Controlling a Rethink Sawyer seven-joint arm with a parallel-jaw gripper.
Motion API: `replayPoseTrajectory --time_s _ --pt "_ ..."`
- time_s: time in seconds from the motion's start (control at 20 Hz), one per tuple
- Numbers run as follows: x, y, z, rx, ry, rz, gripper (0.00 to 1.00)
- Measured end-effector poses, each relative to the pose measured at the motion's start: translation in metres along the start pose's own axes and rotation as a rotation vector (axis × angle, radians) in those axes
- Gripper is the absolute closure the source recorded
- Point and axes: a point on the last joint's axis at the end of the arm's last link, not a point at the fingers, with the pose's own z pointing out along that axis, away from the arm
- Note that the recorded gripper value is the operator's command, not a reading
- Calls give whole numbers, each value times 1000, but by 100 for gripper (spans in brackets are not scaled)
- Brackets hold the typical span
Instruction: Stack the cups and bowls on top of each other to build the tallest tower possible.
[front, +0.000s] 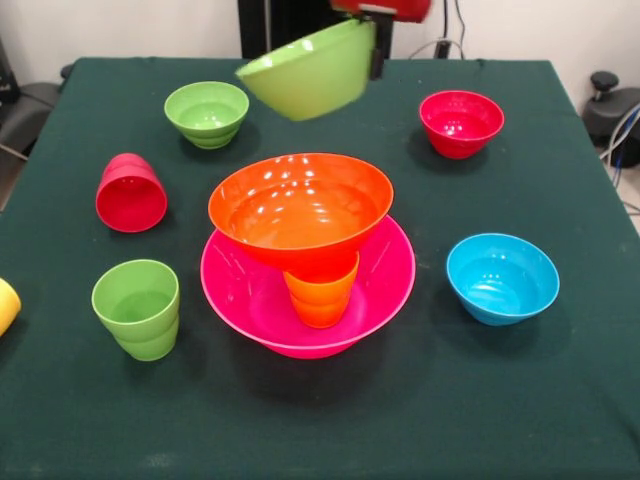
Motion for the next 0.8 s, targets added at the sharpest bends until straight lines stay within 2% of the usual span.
replayPoseTrajectory --time_s 0.1,0.3,0.5,0.8 --pt "-7 -14 -5 8 -13 25 100" --pt "-16 -24 -16 13 -36 52 100" --pt "-21 -20 -27 9 -50 63 100" --pt "-25 -10 -40 11 -40 76 100"
